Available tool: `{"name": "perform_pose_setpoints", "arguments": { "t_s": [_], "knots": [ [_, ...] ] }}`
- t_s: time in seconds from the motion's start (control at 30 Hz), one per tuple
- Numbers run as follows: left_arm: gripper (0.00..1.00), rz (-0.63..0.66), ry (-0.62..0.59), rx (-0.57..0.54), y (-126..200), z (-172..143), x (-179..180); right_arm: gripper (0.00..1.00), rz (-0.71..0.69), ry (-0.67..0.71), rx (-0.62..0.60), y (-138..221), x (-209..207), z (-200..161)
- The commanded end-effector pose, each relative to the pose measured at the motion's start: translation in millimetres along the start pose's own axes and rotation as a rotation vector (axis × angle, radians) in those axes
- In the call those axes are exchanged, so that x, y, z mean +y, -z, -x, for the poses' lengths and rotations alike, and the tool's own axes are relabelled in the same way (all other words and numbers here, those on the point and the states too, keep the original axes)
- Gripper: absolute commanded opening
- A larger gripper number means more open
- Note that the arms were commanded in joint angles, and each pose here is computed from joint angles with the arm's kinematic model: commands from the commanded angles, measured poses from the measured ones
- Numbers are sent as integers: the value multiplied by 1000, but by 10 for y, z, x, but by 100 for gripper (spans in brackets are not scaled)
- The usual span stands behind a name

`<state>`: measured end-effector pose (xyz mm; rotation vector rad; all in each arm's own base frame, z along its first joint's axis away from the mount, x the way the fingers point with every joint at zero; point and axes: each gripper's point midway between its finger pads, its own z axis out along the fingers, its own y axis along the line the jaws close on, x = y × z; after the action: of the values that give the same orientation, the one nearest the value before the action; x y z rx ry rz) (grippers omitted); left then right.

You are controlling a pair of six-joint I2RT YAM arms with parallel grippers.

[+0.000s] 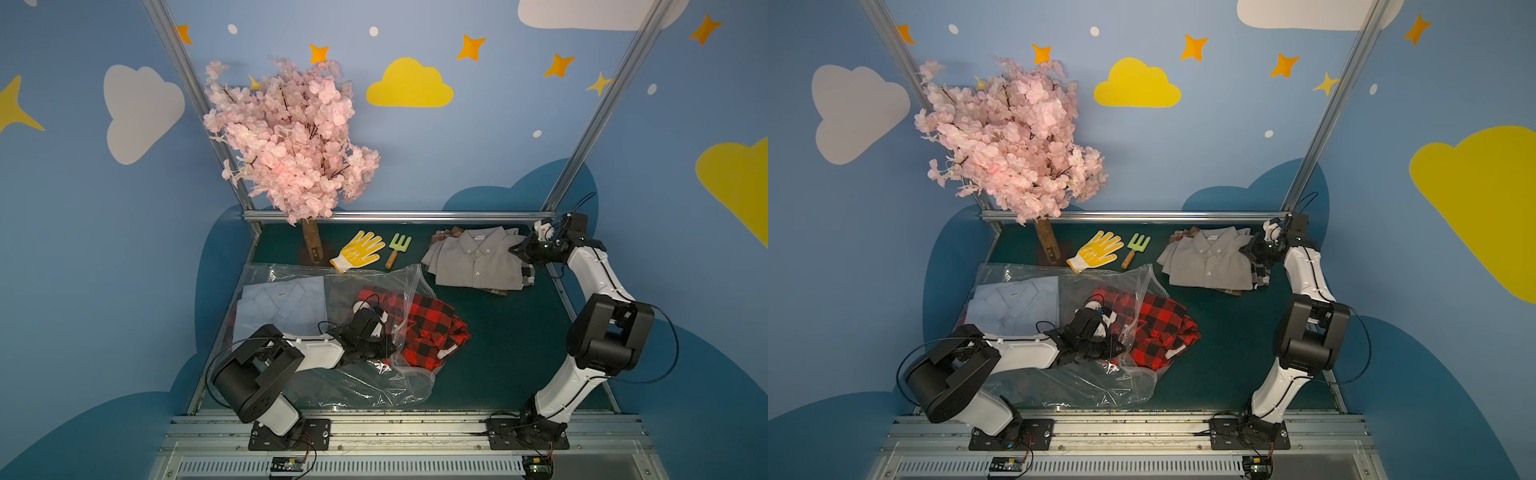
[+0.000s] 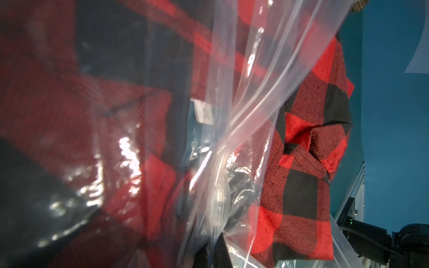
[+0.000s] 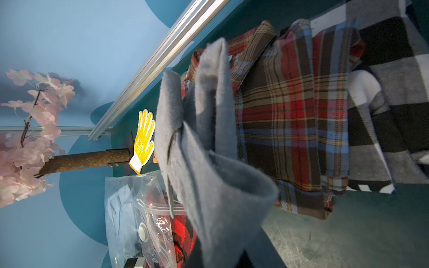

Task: Take the shirt out of the vacuum bag
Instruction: Adjust the shirt at the center of the board.

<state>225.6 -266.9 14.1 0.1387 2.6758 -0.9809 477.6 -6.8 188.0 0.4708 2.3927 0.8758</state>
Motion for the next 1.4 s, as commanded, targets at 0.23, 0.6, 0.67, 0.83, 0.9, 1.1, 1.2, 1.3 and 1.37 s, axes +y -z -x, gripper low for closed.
{"name": "perform_pose_setpoints", "arguments": {
  "t_s": [0.23,0.6,0.67,0.83,0.9,1.1,1.2,1.3,1.37],
  "knots": [
    [3,191,74,193,-38,-573,555,0,37,-158,-29,-263,-587,221],
    [3,178,82,195,-64,-579,541,52,-21,-244,-11,-378,-926,374],
    [3,166,81,194,-62,-566,504,57,-45,-257,-24,-313,-967,383],
    [3,155,65,181,-9,-519,427,63,-116,-272,-86,0,-1061,382],
    [3,148,54,172,20,-484,380,64,-139,-282,-110,140,-1100,359],
    [3,151,-1,147,121,-382,234,67,-187,-236,-134,515,-966,112],
    [3,132,-22,132,170,-326,129,67,-116,-220,-92,484,-721,-199],
    [3,136,-45,87,221,-226,58,67,-51,-166,-3,325,-421,-670],
    [3,115,-61,74,259,-187,-32,67,-19,-142,54,235,-274,-1025]
  ]
}}
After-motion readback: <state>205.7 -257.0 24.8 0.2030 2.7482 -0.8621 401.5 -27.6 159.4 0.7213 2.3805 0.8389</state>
